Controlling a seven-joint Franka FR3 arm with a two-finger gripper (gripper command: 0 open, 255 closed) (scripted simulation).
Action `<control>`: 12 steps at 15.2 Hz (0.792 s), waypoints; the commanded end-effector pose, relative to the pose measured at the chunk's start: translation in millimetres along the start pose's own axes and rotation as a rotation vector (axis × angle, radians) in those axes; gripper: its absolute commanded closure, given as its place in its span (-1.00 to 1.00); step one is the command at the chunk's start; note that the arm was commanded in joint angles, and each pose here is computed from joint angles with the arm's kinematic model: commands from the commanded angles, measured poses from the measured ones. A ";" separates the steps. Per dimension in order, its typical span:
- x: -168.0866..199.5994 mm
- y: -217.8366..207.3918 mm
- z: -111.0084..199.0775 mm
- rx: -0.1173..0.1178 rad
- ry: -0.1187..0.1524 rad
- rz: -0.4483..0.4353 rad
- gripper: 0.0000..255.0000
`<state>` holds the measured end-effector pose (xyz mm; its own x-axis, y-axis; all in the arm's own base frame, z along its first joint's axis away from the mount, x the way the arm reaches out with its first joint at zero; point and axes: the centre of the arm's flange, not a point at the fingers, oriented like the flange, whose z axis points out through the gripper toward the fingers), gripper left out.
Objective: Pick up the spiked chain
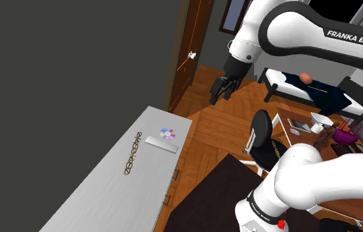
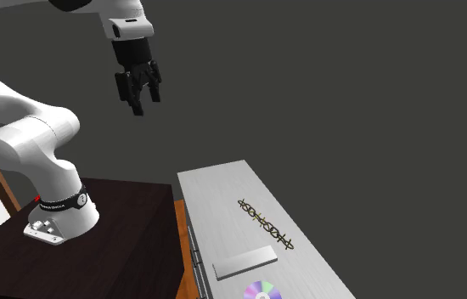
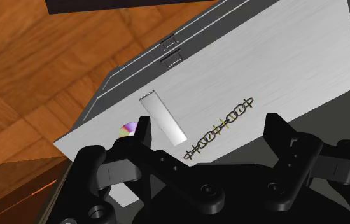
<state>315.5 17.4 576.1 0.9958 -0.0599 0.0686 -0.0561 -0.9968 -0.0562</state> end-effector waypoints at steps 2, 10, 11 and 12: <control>6.2 -2.4 11.3 0.005 -0.001 0.012 -1.00; 56.8 -21.0 101.1 0.045 -0.007 0.104 -1.00; 63.2 -23.3 112.3 0.050 -0.008 0.116 -1.00; 69.6 -25.5 123.4 0.055 -0.009 0.128 -1.00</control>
<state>386.2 40.2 471.0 0.9838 -0.1726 0.0493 -0.1663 -0.9797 -0.1119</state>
